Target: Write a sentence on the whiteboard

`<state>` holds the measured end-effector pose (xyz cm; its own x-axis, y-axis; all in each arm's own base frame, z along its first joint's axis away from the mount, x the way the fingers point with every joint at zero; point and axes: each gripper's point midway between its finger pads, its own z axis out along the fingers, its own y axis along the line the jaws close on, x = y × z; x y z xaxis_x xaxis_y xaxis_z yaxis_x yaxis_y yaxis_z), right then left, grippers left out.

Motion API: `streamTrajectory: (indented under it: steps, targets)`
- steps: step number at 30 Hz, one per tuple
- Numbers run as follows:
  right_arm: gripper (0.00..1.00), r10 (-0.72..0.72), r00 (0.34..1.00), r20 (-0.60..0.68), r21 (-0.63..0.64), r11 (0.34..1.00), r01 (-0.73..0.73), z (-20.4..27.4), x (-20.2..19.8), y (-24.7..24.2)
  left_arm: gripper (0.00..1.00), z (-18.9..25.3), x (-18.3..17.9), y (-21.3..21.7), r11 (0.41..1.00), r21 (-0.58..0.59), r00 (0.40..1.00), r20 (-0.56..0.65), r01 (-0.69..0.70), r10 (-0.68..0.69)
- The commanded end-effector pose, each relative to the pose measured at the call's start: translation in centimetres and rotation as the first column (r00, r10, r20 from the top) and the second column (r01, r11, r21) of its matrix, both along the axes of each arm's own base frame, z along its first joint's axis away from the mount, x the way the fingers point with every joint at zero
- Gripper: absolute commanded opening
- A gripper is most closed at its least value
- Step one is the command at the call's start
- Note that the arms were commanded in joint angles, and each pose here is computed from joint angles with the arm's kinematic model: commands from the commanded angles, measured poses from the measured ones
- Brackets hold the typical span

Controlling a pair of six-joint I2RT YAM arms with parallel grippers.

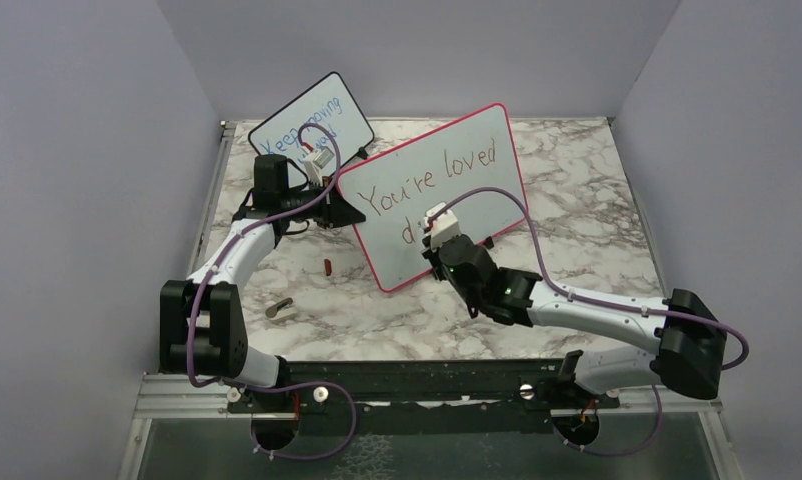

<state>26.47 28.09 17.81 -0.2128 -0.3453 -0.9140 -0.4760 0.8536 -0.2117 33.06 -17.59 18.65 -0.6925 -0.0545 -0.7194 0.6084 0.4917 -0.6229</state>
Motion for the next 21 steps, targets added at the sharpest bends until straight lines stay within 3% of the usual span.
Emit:
streamTrajectory:
  steps: [1, 21]
  targets:
    - [0.01, 0.011, 1.000, 0.001, 0.021, 1.000, -0.011, -0.5, 0.4, 0.6, 0.00, -2.2, 0.7, 1.4, 0.992, 0.088, 0.994, -0.053, -0.092, 0.097]
    - [0.01, 0.015, 0.999, -0.036, -0.003, 1.000, -0.015, -2.2, 0.4, 0.6, 0.00, -2.2, 0.7, 1.4, 0.992, 0.089, 0.994, -0.056, -0.091, 0.096]
